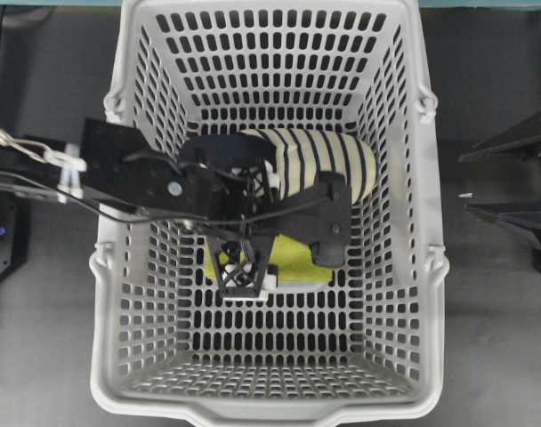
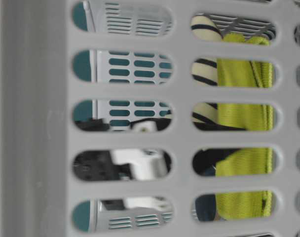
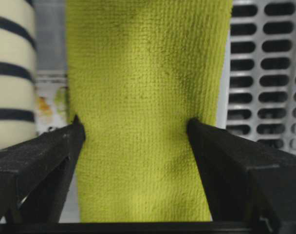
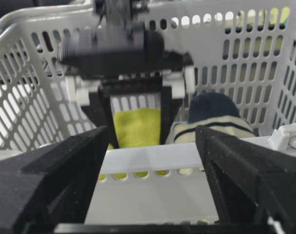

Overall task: Pick up the yellow cloth from the shopping basket with the left arm.
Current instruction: 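Close the left gripper on the middle of the yellow cloth, then lift the yellow cloth upward out of the basket with the left gripper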

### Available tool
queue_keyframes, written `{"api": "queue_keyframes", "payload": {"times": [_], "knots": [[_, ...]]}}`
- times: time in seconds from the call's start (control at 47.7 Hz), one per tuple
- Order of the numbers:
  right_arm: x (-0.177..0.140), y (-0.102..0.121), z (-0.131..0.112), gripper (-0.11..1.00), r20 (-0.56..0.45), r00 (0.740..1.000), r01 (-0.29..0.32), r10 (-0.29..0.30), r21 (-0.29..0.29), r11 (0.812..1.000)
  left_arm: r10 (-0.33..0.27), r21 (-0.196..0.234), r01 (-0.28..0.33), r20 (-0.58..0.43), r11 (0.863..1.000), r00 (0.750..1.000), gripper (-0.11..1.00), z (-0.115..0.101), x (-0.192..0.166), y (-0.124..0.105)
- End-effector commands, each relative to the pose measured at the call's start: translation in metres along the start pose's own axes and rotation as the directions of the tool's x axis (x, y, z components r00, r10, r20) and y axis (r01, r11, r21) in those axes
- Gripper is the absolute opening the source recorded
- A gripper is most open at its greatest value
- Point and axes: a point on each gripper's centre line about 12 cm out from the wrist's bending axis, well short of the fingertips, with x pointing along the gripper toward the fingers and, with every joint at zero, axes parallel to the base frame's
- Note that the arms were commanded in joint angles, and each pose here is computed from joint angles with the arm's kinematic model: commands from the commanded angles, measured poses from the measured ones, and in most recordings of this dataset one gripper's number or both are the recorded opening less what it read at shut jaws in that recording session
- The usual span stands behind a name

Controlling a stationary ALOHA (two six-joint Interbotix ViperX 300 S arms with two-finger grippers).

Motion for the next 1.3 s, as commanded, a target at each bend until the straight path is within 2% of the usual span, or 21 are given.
{"api": "queue_keyframes", "payload": {"times": [0.0, 0.147, 0.231, 0.294, 0.461, 0.524, 0.797, 1.027, 1.153, 1.279], "knots": [[0.001, 0.000, 0.007, 0.69, 0.020, 1.000, 0.002, -0.002, 0.005, 1.000, 0.000, 0.011, 0.000, 0.002, 1.000, 1.000, 0.84, -0.001, 0.001, -0.002], [0.001, -0.001, 0.007, 0.69, 0.021, 1.000, 0.006, -0.006, 0.006, 1.000, 0.004, 0.003, -0.004, -0.023, 1.000, 1.000, 0.83, -0.010, 0.005, 0.002], [0.001, -0.001, 0.006, 0.69, 0.019, 1.000, 0.006, -0.006, 0.006, 1.000, 0.003, 0.009, -0.002, -0.029, 1.000, 1.000, 0.77, -0.011, 0.005, 0.000], [0.001, -0.001, 0.006, 0.69, 0.019, 1.000, 0.006, -0.006, 0.006, 1.000, 0.001, 0.012, -0.001, -0.021, 1.000, 1.000, 0.65, -0.009, 0.003, -0.001], [0.001, -0.001, 0.006, 0.69, 0.021, 1.000, 0.006, -0.006, 0.006, 1.000, 0.001, 0.012, -0.001, 0.025, 1.000, 1.000, 0.23, 0.005, -0.020, -0.001], [0.001, -0.001, 0.006, 0.69, 0.019, 1.000, 0.006, -0.006, 0.006, 1.000, 0.002, 0.009, -0.002, 0.037, 1.000, 0.999, 0.14, 0.012, -0.034, 0.000], [0.000, -0.001, 0.008, 0.68, 0.036, 0.999, 0.005, -0.005, 0.006, 1.000, 0.004, 0.006, -0.004, 0.071, 1.000, 0.997, 0.14, 0.054, -0.112, -0.001], [0.000, 0.000, 0.010, 0.68, 0.042, 0.999, 0.003, -0.003, 0.005, 1.000, 0.007, -0.006, -0.006, 0.091, 1.000, 0.996, 0.14, 0.080, -0.187, 0.001], [-0.001, -0.001, 0.010, 0.68, 0.043, 0.999, 0.004, -0.005, 0.006, 1.000, 0.008, -0.010, -0.007, 0.092, 1.000, 0.996, 0.14, 0.088, -0.210, 0.002], [-0.001, 0.000, 0.010, 0.68, 0.045, 0.999, 0.003, -0.003, 0.005, 1.000, 0.010, -0.015, -0.009, 0.055, 1.000, 0.998, 0.14, 0.092, -0.213, 0.003]]}}
